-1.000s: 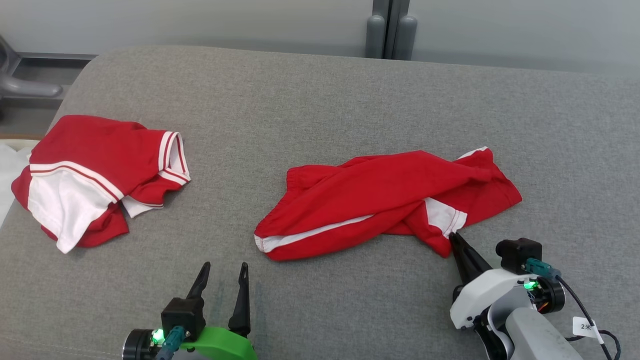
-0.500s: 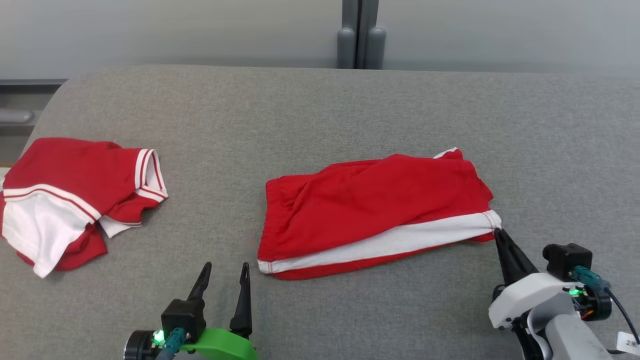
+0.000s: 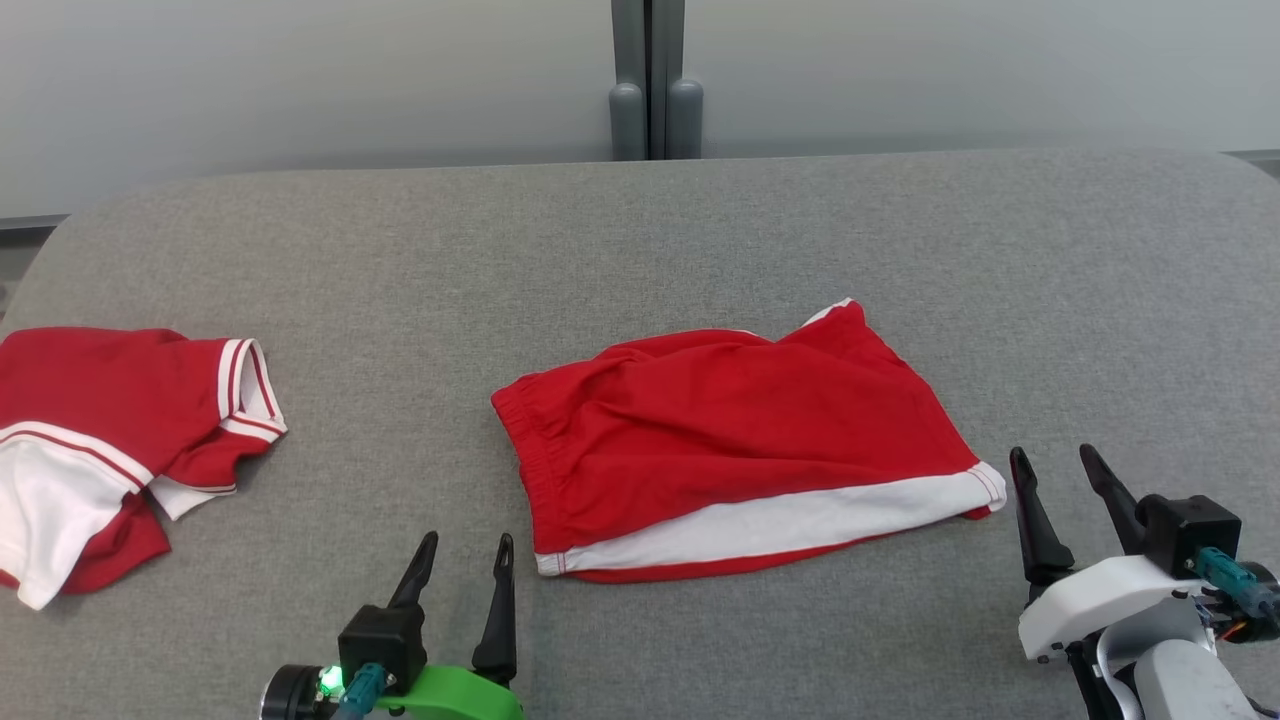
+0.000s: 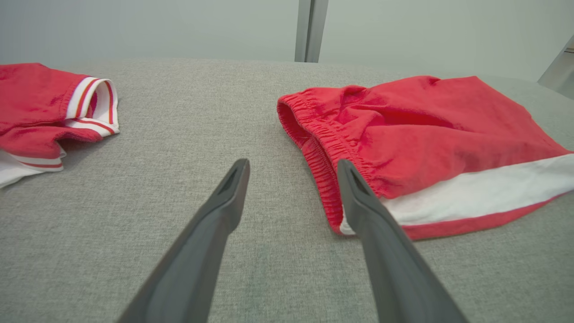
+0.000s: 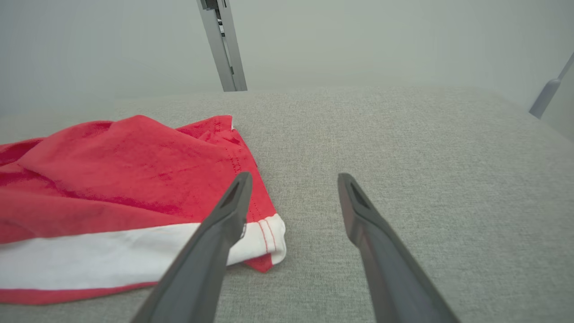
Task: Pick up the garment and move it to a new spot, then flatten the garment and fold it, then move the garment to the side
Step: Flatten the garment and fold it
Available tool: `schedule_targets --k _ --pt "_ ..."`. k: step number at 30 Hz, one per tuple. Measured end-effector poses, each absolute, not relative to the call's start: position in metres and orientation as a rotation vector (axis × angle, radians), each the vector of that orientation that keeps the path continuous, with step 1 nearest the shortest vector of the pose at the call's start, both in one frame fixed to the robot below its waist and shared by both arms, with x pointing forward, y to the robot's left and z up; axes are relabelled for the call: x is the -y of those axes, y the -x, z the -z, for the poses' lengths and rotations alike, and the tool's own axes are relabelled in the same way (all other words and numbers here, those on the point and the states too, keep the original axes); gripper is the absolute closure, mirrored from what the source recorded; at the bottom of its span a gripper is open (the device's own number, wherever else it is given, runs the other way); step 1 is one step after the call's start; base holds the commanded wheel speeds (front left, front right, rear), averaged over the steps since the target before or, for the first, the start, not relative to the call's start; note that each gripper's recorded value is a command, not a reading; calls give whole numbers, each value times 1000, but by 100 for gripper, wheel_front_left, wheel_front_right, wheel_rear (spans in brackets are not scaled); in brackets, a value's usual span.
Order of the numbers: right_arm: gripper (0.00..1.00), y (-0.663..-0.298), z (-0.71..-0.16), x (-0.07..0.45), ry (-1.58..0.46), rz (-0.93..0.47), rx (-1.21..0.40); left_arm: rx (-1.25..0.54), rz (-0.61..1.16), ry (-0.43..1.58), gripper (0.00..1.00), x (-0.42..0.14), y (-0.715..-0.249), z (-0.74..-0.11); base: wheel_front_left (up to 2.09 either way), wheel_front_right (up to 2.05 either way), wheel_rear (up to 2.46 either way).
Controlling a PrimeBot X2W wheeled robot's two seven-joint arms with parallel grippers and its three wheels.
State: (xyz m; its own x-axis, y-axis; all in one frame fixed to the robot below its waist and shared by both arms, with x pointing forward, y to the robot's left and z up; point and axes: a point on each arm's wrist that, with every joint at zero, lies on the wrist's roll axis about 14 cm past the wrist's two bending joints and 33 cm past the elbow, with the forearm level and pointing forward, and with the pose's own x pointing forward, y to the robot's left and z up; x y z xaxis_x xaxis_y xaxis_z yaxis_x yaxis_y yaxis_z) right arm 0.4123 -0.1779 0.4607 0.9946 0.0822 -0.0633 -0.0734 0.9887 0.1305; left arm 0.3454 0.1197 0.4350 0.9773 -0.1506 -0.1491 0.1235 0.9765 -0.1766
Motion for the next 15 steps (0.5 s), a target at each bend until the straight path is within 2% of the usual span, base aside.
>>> schedule_targets --k 6,15 --pt "0 -409 -496 167 -73 -102 46 -133 154 109 0 -119 -348 -443 0 0 0" --pt "0 -385 -486 162 -84 -110 13 -127 163 94 0 -117 -334 -444 0 0 0"
